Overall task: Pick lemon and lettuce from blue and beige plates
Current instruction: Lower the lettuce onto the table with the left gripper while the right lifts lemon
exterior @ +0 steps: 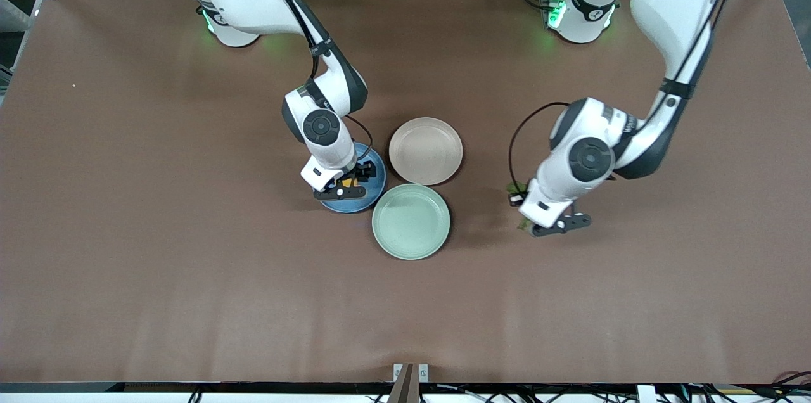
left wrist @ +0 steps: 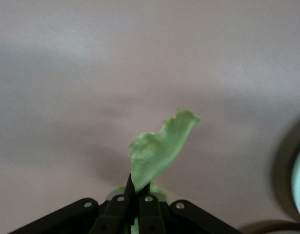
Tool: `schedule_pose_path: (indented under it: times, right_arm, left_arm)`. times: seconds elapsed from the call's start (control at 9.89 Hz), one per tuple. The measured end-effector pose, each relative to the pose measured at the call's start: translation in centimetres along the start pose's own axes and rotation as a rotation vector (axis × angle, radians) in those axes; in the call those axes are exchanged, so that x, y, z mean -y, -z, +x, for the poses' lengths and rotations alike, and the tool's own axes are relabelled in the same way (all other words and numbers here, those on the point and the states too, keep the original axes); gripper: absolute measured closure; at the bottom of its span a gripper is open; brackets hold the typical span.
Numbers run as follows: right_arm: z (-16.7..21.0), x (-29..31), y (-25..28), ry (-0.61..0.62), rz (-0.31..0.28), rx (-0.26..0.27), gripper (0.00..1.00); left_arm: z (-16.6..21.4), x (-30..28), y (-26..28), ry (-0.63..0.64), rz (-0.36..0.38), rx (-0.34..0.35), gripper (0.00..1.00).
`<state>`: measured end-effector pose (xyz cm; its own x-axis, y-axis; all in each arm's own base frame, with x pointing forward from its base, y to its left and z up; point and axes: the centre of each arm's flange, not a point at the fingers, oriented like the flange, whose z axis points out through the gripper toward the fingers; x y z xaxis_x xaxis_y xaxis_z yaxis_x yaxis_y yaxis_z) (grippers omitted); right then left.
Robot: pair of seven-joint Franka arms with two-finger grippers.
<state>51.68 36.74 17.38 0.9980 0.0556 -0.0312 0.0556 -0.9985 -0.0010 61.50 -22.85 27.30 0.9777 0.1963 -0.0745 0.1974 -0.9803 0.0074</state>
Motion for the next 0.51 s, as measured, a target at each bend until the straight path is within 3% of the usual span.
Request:
schedule_pose_path:
  times: [0.1, 0.3, 0.51]
  right_arm:
    - [0.0, 0.0, 0.0, 0.000, 0.000, 0.001, 0.11]
    - [-0.1, -0.1, 0.3, -0.003, -0.010, 0.021, 0.41]
    - [-0.3, -0.3, 0.2, -0.004, -0.033, 0.064, 0.42]
  left_arm:
    - [1.1, 1.7, 0.1, 0.003, -0.002, -0.001, 0.96]
    - [3.0, 4.7, 0.4, 0.030, 0.003, -0.013, 0.96]
    - [4.0, 6.7, -0.3, 0.018, 0.028, -0.016, 0.96]
